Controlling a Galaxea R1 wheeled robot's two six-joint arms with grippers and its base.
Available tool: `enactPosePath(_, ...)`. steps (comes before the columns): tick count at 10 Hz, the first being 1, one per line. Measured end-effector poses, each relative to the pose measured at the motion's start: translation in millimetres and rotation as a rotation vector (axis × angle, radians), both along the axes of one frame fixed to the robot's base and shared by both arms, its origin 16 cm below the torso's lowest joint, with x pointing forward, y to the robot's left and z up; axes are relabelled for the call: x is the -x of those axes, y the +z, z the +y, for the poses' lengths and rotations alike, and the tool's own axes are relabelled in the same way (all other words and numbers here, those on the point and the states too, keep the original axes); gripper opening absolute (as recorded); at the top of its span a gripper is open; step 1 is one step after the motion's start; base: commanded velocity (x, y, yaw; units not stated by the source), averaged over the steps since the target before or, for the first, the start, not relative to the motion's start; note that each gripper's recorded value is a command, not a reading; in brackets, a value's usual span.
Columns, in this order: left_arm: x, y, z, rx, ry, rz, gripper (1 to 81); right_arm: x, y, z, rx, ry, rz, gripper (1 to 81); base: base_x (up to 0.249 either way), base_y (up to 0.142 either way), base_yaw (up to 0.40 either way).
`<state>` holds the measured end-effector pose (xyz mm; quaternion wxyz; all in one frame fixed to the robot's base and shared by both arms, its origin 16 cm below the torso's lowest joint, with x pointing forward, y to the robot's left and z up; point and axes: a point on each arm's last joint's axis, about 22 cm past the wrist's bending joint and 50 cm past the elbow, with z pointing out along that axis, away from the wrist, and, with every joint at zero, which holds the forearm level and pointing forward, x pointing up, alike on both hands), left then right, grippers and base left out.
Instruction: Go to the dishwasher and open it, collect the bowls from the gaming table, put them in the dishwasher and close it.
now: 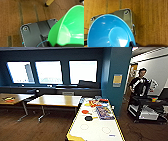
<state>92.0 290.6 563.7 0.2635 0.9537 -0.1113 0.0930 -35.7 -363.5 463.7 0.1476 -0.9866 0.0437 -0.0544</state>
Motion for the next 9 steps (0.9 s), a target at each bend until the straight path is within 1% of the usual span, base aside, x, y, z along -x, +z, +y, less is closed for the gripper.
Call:
enactPosePath(1, 1, -1, -1, 0.0, 0.0, 0.002, 1.0, 1, -1, -1, 0.004, 0.001, 0.001, 1.0, -0.105, 0.0, 0.0)
enactPosePath(2, 2, -3, -3, 0.001, 0.0, 0.002, 1.0, 1, -2, 3, -0.001, 0.001, 0.001, 1.0, -0.105, 0.0, 0.0)
enactPosePath(3, 1, -5, -6, 0.002, 0.0, 0.001, 1.0, 0, -4, 25, -0.028, 0.006, -0.002, 1.0, -0.104, 0.0, 0.0)
enactPosePath(4, 1, -7, -6, -0.002, 0.0, 0.002, 1.0, -1, -5, 37, -0.043, 0.014, -0.006, 1.0, -0.105, 0.0, 0.0)
enactPosePath(6, 1, -9, -3, -0.008, 0.001, 0.001, 1.0, 1, -6, 33, -0.035, 0.018, -0.003, 1.0, -0.105, 0.0, 0.0)
enactPosePath(9, 1, -10, -9, -0.002, -0.004, -0.001, 1.0, 1, -7, 37, -0.038, 0.02, -0.004, 1.0, -0.105, 0.0, 0.0)
